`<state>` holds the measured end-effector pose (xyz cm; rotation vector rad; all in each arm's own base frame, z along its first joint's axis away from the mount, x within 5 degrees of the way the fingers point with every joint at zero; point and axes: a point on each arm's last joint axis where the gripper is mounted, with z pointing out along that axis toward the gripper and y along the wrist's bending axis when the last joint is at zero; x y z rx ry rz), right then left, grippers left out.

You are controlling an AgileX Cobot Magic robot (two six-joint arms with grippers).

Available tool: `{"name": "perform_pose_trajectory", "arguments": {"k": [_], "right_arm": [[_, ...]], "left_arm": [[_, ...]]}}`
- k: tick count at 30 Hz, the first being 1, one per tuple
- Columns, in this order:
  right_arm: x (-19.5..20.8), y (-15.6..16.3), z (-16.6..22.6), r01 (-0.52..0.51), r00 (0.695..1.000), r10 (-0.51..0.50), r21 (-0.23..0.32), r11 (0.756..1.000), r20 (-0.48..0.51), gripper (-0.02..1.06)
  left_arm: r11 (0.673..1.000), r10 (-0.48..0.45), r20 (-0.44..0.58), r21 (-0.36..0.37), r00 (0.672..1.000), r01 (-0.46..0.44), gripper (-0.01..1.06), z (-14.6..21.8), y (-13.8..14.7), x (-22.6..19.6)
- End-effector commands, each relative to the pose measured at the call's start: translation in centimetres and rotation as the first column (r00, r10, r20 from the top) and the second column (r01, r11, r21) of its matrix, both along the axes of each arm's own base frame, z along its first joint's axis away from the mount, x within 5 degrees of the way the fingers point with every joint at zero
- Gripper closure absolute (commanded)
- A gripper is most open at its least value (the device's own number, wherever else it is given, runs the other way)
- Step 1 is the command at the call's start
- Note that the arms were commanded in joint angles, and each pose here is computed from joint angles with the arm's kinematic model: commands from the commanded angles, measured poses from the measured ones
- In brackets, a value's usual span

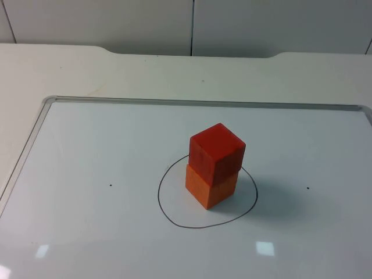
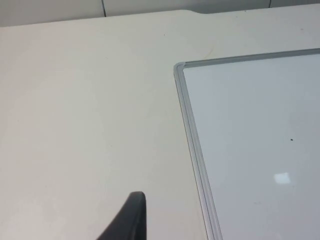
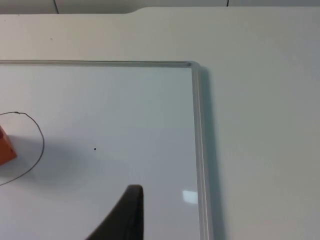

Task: Pick up one cube with the left hand and another cube with the right hand. First place the cube in the right hand at the target position, then stack the cube in the left hand on top.

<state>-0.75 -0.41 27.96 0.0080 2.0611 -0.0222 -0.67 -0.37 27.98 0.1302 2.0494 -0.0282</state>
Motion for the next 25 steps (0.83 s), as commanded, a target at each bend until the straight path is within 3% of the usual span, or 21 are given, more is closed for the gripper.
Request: {"name": "perform_pose_trajectory", "arguments": {"k": [1,16,25], "right_arm": [[0.08,0.02,-0.12,-0.009,1.000,0.009,-0.003,1.000,0.008,-0.01],[0.07,0.04,-0.12,0.022,1.000,-0.022,-0.003,1.000,0.008,-0.01],[0.05,0.08,-0.12,0.089,0.996,-0.089,-0.003,0.996,0.008,-0.01]], "left_arm": [[1.000,-0.002,0.004,-0.006,1.000,0.002,0.00,-0.04,0.02,-0.07],[1.000,0.003,0.004,-0.004,1.000,-0.003,0.00,-0.04,0.04,-0.07],[0.996,0.088,0.004,-0.002,0.996,-0.088,0.00,-0.04,0.00,-0.04]]}}
